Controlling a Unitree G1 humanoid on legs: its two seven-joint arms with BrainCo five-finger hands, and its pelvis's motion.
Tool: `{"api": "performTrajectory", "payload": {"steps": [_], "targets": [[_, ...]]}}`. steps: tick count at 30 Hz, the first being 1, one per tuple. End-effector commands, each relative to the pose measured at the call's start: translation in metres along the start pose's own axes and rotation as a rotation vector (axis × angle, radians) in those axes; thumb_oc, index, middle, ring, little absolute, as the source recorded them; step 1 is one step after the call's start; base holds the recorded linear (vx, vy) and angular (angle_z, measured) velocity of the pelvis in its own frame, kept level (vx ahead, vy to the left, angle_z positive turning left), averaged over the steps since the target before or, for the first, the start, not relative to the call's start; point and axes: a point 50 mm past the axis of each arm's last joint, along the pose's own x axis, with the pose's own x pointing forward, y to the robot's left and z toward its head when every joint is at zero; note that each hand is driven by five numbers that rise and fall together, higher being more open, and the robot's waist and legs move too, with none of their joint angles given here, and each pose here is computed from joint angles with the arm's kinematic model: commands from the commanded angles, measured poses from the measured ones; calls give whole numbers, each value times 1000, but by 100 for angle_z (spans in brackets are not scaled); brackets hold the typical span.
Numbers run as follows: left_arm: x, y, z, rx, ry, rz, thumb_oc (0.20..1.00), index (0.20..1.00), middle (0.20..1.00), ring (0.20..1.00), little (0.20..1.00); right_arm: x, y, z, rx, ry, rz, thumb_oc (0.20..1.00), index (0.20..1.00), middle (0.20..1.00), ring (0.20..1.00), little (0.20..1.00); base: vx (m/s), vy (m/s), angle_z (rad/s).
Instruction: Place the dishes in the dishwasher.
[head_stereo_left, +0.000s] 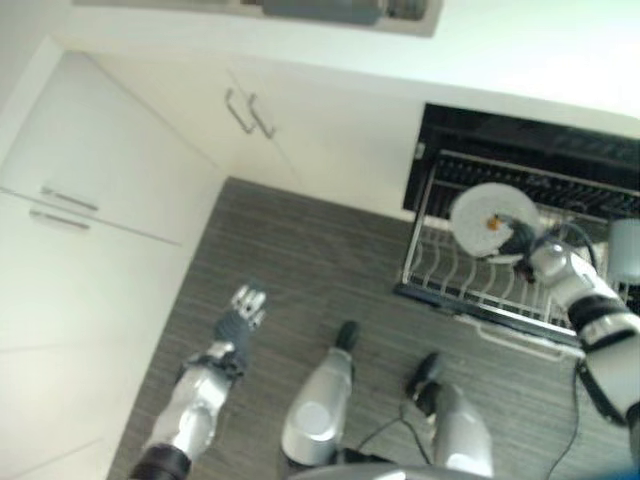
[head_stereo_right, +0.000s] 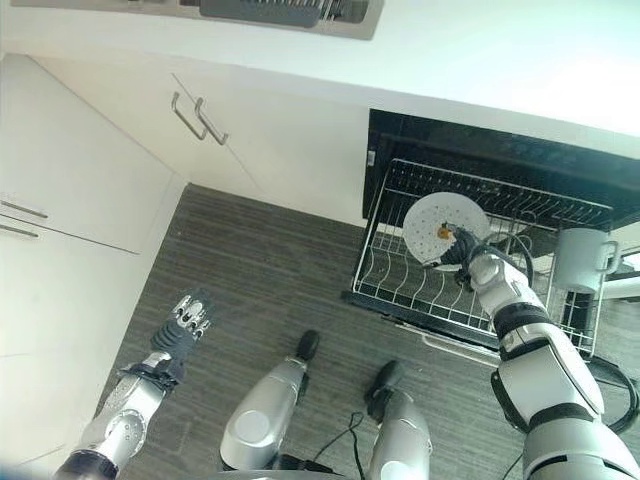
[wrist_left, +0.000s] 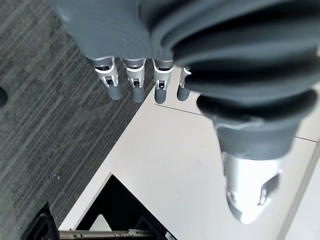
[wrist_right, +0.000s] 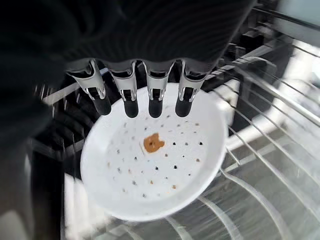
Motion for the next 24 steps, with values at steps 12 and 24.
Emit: {"api": "performTrajectory", "payload": {"steps": [12, 24], "targets": [[-46, 22, -44, -25, 43, 207, 1000, 1000, 1000, 1000, 1000, -75, 85, 5, 1029, -296, 243, 1000, 1000, 1000, 1000, 1000, 167, 64, -38], [-65, 30, -68, -82, 66, 326, 1000, 1000, 1000, 1000, 1000, -121, 116, -62, 1269, -37, 39, 1000, 1000, 1000, 1000, 1000, 49, 12, -23]]}}
